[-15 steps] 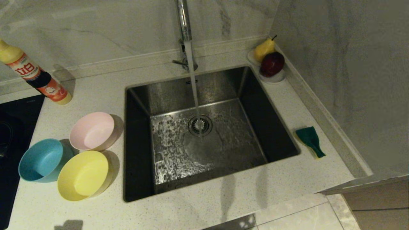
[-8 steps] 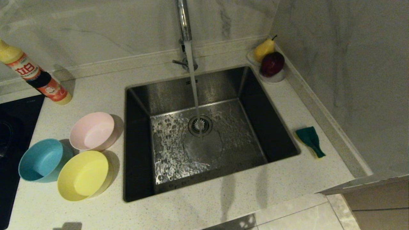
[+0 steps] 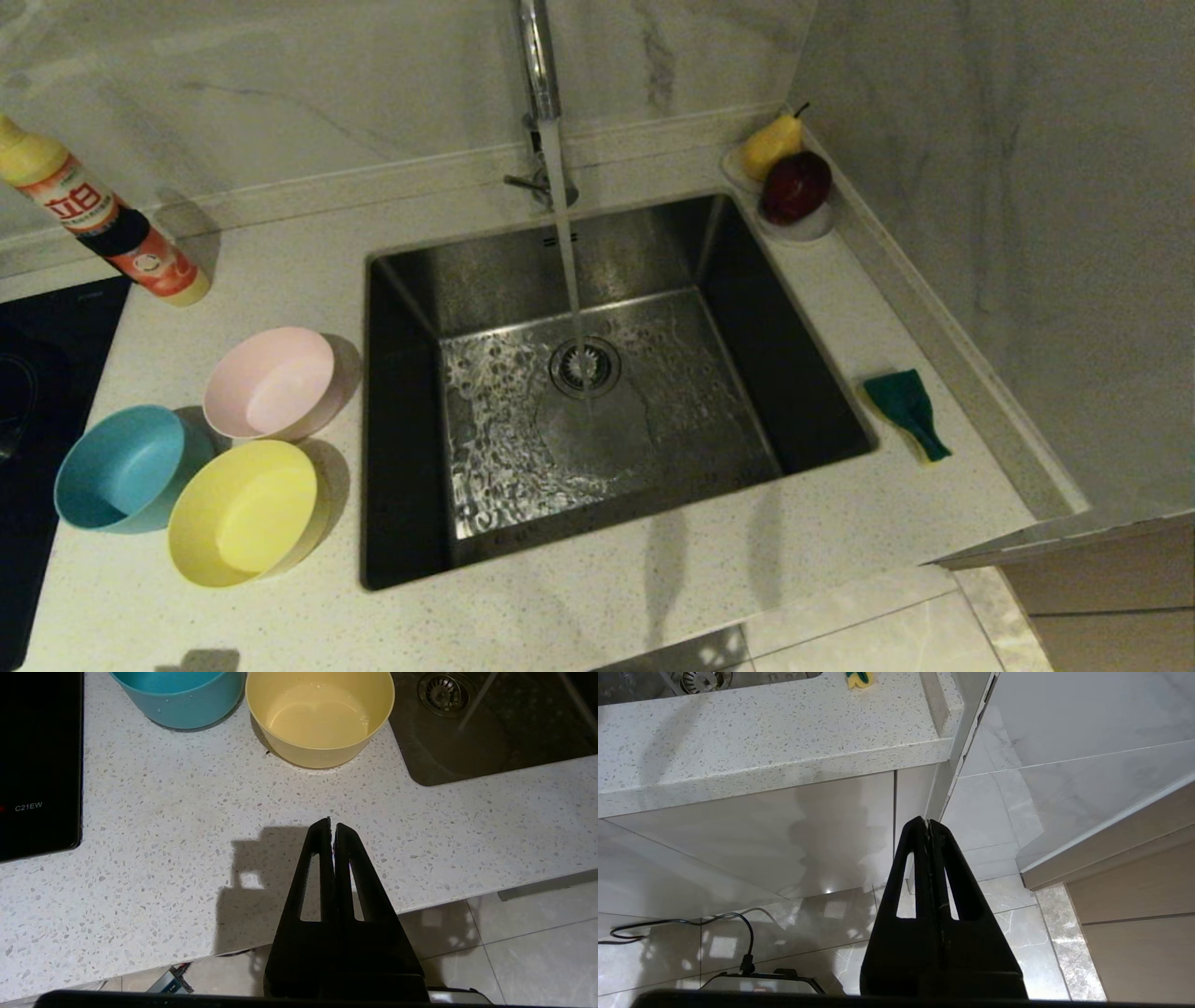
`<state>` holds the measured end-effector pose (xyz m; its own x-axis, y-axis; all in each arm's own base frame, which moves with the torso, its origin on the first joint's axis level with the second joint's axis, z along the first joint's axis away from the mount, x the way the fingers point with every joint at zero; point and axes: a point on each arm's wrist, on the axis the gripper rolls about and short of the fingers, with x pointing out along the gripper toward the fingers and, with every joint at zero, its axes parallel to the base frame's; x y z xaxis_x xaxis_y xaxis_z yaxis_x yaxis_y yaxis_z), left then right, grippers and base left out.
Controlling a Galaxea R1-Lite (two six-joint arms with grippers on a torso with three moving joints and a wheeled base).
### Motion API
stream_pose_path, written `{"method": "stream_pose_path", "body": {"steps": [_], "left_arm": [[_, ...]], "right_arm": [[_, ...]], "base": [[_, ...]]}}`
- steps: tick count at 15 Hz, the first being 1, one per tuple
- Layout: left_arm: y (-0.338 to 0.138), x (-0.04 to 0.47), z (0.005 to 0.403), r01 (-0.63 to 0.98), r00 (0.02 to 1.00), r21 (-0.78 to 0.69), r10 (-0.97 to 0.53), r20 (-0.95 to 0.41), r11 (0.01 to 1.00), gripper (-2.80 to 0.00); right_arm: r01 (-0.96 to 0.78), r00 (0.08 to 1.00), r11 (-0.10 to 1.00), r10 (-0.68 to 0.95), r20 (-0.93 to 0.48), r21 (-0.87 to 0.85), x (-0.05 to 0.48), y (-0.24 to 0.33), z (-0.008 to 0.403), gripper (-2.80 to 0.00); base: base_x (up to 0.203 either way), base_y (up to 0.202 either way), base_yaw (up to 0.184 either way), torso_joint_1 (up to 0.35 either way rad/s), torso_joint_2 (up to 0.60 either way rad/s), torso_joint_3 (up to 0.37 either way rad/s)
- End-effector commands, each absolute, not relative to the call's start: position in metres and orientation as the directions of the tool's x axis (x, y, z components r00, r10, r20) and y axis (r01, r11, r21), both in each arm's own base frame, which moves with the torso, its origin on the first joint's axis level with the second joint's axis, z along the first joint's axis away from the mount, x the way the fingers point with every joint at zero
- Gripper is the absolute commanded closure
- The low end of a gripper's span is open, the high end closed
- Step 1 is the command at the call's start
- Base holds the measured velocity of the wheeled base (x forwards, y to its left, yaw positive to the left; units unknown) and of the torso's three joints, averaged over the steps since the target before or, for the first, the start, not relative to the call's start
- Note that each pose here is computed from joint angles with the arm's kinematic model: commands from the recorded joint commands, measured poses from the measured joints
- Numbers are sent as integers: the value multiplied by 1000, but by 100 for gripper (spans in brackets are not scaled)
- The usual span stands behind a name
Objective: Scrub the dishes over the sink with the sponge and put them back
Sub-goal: Pick up a bowl and the sponge
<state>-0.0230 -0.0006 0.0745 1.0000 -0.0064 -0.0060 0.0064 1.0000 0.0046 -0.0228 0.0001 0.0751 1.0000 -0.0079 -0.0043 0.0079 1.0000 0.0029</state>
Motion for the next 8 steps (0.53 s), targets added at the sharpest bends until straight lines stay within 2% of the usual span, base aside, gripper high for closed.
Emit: {"method": "stream_pose_path", "body": {"steps": [1,5,8], "left_arm": [[-1,-23,74,6,1000,4,-6,-13,1000,0],[-1,-23,74,6,1000,4,-6,-12,1000,0],[-1,-23,74,6,1000,4,-6,-12,1000,0]], "right_arm": [[8,1000,1000,-8,-3,3,-23,0,75,0],[9,1000,1000,-9,-7,-12,-23,0,75,0],[1,1000,992,-2,-6,-122,-23,0,74,0]], "base": [[0,0,0,0,0,0],[0,0,0,0,0,0],[0,0,0,0,0,0]]}}
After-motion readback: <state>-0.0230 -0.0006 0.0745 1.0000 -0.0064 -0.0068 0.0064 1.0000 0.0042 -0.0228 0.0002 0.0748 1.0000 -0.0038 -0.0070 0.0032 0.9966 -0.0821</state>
